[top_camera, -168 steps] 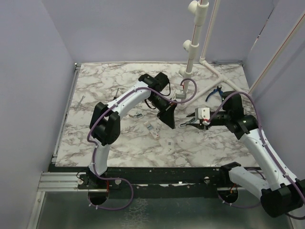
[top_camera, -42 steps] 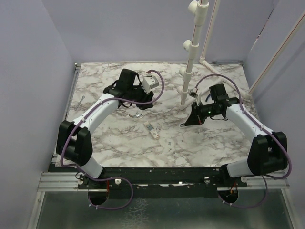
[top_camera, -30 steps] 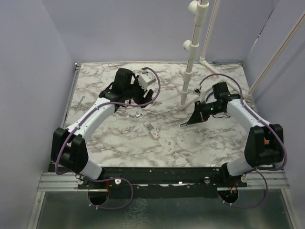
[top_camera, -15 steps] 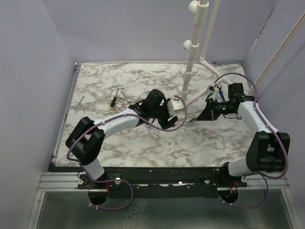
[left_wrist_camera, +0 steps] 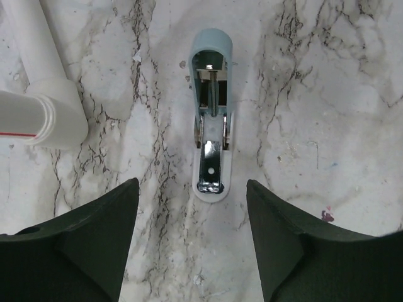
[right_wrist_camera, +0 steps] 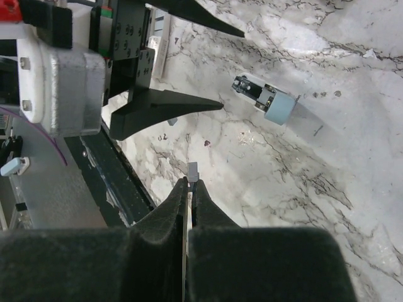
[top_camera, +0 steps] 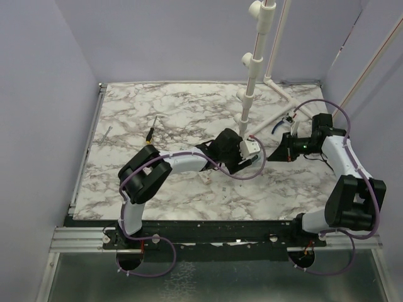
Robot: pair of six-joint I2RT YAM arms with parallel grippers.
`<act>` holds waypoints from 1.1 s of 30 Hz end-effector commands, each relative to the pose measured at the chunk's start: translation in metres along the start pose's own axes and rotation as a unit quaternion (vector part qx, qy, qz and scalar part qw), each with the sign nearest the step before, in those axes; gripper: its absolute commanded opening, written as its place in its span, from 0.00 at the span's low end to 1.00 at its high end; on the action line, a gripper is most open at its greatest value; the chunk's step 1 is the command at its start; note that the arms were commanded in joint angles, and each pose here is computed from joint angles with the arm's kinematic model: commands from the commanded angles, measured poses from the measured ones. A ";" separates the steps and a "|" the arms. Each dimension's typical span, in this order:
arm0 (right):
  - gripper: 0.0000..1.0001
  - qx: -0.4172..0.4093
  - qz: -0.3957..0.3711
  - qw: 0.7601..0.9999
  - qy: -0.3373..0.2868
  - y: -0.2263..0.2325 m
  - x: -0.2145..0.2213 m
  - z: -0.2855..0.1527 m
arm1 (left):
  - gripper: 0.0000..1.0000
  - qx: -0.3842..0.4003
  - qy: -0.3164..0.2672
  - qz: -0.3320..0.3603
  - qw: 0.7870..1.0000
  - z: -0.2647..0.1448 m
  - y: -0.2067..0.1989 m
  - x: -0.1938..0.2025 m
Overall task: Load the staples into the stapler
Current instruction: Adjust the stapler at the center of the board.
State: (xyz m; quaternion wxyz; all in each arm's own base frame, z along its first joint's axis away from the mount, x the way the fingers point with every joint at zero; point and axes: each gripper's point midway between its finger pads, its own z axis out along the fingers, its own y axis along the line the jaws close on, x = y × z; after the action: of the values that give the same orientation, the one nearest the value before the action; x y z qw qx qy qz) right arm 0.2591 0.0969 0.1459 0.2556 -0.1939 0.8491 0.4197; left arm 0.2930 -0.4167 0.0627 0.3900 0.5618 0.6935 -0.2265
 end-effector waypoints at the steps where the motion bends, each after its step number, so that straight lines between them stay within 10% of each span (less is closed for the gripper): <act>1: 0.01 0.004 -0.006 1.000 0.005 0.005 0.006 -0.005 | 0.68 -0.009 -0.012 -0.009 1.000 0.015 0.007 -0.007; 25: 0.01 0.012 0.004 1.000 0.017 0.004 0.007 -0.007 | 0.23 0.022 0.033 -0.066 0.997 0.020 -0.031 0.033; 33: 0.01 0.016 0.003 1.000 0.019 -0.001 0.006 -0.006 | 0.23 0.007 0.046 -0.061 0.997 0.002 -0.057 0.045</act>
State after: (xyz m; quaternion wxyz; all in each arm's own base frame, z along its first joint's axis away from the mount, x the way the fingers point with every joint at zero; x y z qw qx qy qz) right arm 0.2492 0.0953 0.1461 0.2428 -0.1930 0.8564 0.4128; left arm 0.2702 -0.4228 0.0348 0.3807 0.5284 0.7199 -0.2399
